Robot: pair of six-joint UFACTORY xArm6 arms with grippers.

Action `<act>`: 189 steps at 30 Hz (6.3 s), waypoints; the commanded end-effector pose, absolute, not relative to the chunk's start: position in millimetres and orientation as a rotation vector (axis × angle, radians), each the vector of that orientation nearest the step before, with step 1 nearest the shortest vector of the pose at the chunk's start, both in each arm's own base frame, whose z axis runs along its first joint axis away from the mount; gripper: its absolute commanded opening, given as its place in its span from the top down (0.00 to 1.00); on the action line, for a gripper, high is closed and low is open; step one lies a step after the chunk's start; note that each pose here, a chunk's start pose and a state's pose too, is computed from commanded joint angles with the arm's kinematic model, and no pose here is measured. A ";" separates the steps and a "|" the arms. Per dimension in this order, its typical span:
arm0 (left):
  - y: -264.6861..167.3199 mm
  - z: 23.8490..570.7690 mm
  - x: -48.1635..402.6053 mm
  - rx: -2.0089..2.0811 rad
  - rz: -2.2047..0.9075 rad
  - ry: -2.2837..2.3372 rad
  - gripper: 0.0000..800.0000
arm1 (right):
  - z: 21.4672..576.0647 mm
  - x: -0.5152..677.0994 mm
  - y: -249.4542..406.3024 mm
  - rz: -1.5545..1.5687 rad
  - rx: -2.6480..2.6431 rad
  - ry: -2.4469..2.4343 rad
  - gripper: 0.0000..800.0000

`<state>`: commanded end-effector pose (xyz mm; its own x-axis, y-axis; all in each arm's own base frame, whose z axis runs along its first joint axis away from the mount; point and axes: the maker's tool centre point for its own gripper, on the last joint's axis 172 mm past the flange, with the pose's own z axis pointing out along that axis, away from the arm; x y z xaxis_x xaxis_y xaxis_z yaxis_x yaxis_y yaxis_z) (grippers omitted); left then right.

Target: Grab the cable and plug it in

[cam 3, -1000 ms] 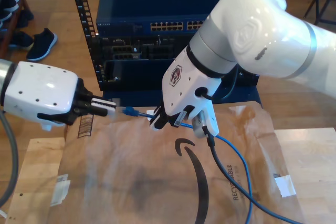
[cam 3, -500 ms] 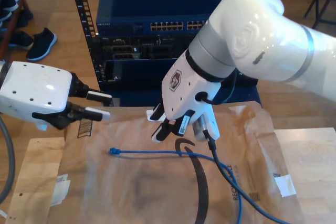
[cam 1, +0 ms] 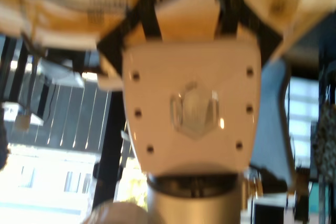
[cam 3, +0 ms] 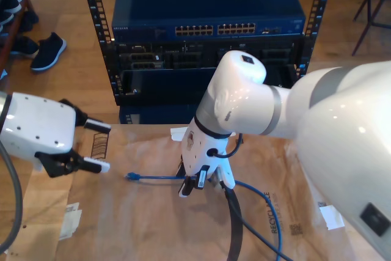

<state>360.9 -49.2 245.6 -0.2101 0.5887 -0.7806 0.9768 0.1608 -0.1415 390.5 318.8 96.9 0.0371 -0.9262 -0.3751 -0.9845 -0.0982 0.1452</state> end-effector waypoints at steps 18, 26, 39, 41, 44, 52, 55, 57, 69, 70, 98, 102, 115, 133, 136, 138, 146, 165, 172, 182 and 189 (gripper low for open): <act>-49.2 237.3 356.2 1.484 -0.897 1.891 0.01 | 82.6 409.0 319.6 0.519 -2.141 1.981 0.80; -51.4 243.6 356.8 1.470 -0.910 1.898 0.01 | 129.4 415.4 312.8 0.468 -2.087 1.937 0.99; -124.8 395.6 395.5 1.428 -1.060 1.469 0.04 | 310.7 357.2 229.1 0.681 -1.726 1.918 1.00; -136.2 403.2 392.4 1.450 -1.077 1.434 0.04 | 329.6 357.9 224.4 0.725 -1.650 1.908 1.00; -144.2 411.6 378.8 1.466 -1.134 1.384 0.06 | 340.2 353.9 228.5 0.768 -1.629 1.889 1.00; -151.8 427.1 368.2 1.456 -1.183 1.303 0.18 | 365.0 348.6 237.5 0.793 -1.607 1.835 1.00; -152.1 426.2 367.4 1.454 -1.186 1.304 0.22 | 369.2 347.5 237.5 0.786 -1.609 1.826 1.00; -152.2 425.9 366.9 1.454 -1.188 1.302 0.27 | 370.8 347.5 238.4 0.790 -1.604 1.823 1.00; -153.4 426.0 362.9 1.458 -1.198 1.292 0.52 | 371.3 346.3 239.4 0.798 -1.605 1.821 0.99; -153.4 425.6 362.8 1.457 -1.200 1.293 0.53 | 371.3 346.3 239.4 0.798 -1.605 1.821 0.99; -154.6 417.5 356.2 1.442 -1.179 1.291 0.95 | 368.0 345.8 239.5 0.806 -1.606 1.827 0.99; -154.2 418.8 355.8 1.443 -1.175 1.291 0.96 | 368.0 345.8 239.5 0.806 -1.606 1.827 0.99; -142.9 426.8 365.7 1.384 -1.149 1.291 1.00 | 366.1 339.8 240.6 0.825 -1.623 1.824 0.76; -143.3 412.6 379.8 1.072 -1.466 1.578 1.00 | 426.7 370.7 237.9 0.373 -1.613 1.533 0.14; -146.8 417.2 365.2 1.035 -1.694 1.497 1.00 | 431.4 381.1 258.4 0.272 -1.598 1.466 0.14; -145.8 424.9 359.9 1.009 -1.807 1.462 1.00 | 433.2 382.0 273.4 0.230 -1.609 1.420 0.12; -126.1 417.8 384.0 0.797 -1.942 1.490 1.00 | 436.4 375.2 312.5 0.074 -1.637 1.284 0.15; -110.3 420.2 384.7 0.746 -2.037 1.455 1.00 | 433.0 362.0 333.6 0.065 -1.659 1.232 0.34; -123.8 418.5 373.2 0.794 -2.087 1.473 1.00 | 427.3 361.7 337.0 0.070 -1.670 1.236 0.45; -133.9 420.4 363.1 0.843 -2.106 1.477 1.00 | 428.1 363.0 340.9 0.043 -1.661 1.221 0.62; -133.5 424.0 360.1 0.853 -2.109 1.468 1.00 | 425.0 366.7 337.2 0.023 -1.650 1.228 0.69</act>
